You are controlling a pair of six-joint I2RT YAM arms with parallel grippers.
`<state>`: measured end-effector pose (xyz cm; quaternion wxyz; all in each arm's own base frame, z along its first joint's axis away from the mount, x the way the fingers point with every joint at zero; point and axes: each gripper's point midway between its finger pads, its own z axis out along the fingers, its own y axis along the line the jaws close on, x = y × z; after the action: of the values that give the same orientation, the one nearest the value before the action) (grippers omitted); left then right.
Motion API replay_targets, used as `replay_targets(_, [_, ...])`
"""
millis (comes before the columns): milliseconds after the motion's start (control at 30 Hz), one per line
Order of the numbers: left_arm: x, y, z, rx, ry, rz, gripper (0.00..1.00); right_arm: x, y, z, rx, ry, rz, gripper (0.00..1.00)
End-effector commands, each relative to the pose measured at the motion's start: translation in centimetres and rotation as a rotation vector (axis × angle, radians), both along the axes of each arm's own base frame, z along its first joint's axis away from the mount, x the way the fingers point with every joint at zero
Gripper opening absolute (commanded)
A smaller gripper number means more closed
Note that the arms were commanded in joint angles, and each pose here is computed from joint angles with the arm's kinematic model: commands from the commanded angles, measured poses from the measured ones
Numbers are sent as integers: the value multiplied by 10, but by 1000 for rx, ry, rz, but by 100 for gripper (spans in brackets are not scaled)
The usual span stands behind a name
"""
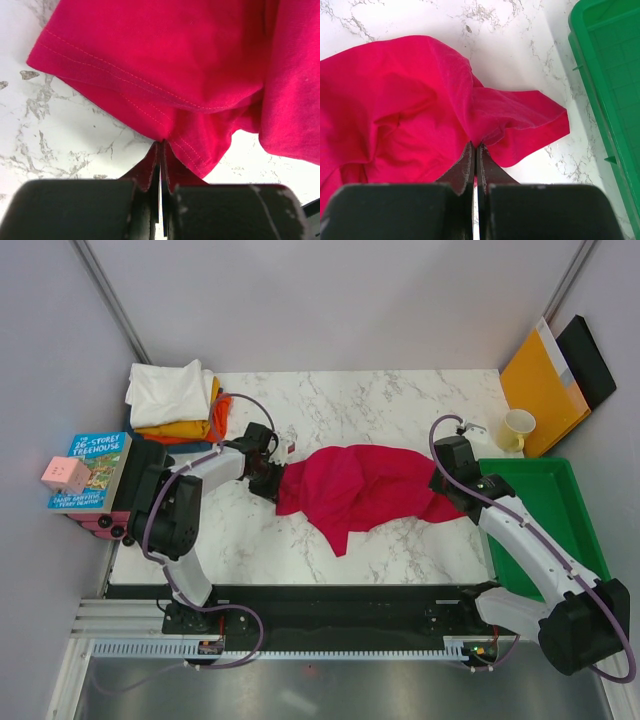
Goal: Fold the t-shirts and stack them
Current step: Flatten out the tshirt
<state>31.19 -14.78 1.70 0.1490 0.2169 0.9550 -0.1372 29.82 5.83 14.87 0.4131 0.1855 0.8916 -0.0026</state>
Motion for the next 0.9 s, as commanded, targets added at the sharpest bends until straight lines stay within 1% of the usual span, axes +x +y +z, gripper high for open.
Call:
replay_targets(0, [2,4,29,2,-79,-14,2,11,0,21,-2,-60,-3,0])
replay_targets(100, [5,2,42,-16,-116,-18,3,13,1,20,-3,-61,2,0])
replay_targets(133, [5,1,43,-22,-114,-15,12,13,2,18,-3,-57,3,0])
replay_targets(167, [4,0,43,-27,-110,-16,40,13,2,17,-2,-53,5,0])
replay_targets(200, [2,2,41,-17,-106,-14,55,13,3,14,-3,-48,9,0])
replay_targets(267, [1,5,34,2,-95,-6,76,14,5,13,6,-48,13,0])
replay_targets(367, [-1,11,19,43,-77,-3,80,13,4,8,1,-42,13,0])
replay_targets(533, [-1,6,-5,82,-30,-34,78,11,1,0,-22,-21,13,0])
replay_targets(700, [1,6,-26,145,-5,-46,72,10,-1,0,-34,-19,15,0])
replay_targets(733, [2,7,-29,156,-4,-45,61,11,-1,0,-35,-21,14,0])
replay_targets(800, [4,9,-31,178,-6,-37,53,11,-1,0,-35,-22,12,0])
replay_targets(833, [4,11,-32,185,-7,-34,37,11,-1,0,-35,-22,10,0])
replay_targets(867, [3,12,-33,192,-5,-34,30,11,-1,1,-33,-25,10,0])
